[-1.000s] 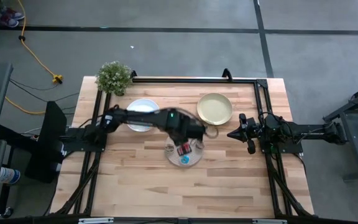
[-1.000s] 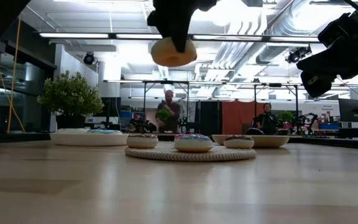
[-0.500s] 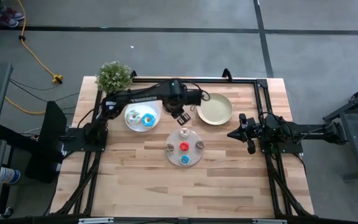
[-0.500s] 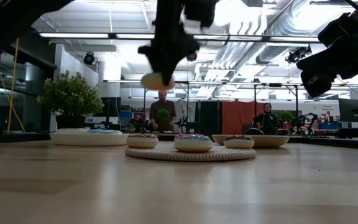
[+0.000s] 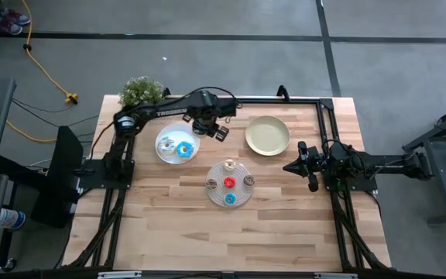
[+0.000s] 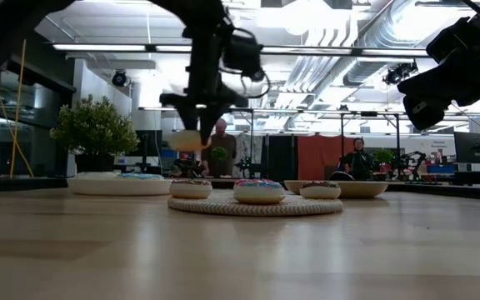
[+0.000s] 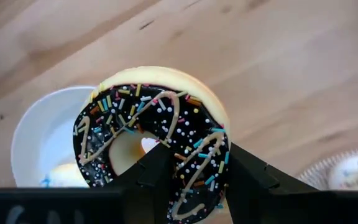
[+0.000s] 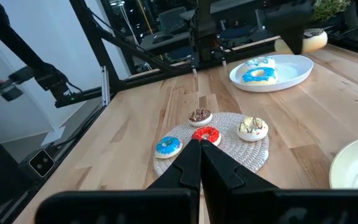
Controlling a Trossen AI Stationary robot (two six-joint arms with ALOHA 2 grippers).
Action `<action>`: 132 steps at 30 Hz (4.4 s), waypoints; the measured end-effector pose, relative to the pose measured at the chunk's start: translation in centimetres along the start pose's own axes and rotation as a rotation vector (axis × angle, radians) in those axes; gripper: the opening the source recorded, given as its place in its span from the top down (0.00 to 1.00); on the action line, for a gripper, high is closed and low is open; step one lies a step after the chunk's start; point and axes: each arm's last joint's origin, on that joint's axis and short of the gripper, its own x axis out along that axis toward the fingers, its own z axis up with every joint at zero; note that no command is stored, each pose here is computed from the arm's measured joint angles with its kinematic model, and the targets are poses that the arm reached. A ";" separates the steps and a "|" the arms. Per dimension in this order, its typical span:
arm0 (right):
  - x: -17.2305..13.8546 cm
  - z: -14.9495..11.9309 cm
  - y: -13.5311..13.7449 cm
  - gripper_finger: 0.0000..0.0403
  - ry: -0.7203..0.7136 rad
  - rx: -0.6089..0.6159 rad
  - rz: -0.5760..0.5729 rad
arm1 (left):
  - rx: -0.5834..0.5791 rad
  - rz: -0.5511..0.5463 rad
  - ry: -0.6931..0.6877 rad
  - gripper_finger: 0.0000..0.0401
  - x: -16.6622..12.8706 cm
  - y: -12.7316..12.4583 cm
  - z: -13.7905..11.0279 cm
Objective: Pick & Place donuts
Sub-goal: Put the big black donut on the white plate, then put the small chocolate brown donut on the brown plate
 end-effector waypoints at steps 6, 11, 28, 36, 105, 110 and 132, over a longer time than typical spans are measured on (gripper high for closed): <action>0.0 0.0 0.0 1.00 0.000 0.000 0.000 | -0.138 0.028 0.033 0.71 1.3 2.9 -1.7; 0.0 0.0 0.0 1.00 -0.001 0.000 0.001 | -0.214 0.020 0.034 0.71 2.5 4.3 -3.1; 0.0 0.0 0.0 1.00 -0.002 0.000 0.001 | -0.268 0.032 0.000 0.65 5.8 6.5 -2.6; 0.0 0.0 0.0 1.00 -0.002 0.000 0.001 | -0.277 0.075 -0.008 0.47 7.4 7.1 -3.2; 0.0 0.0 0.0 1.00 -0.001 0.000 0.000 | 0.346 -0.580 -0.768 0.42 -4.4 8.3 -14.1; 0.0 0.0 0.0 1.00 -0.002 -0.001 0.000 | 0.392 -0.740 -0.902 0.42 -3.1 8.5 -16.5; 0.0 0.0 0.0 1.00 -0.002 0.000 0.001 | 0.461 -1.034 -1.227 0.42 0.2 13.9 -22.1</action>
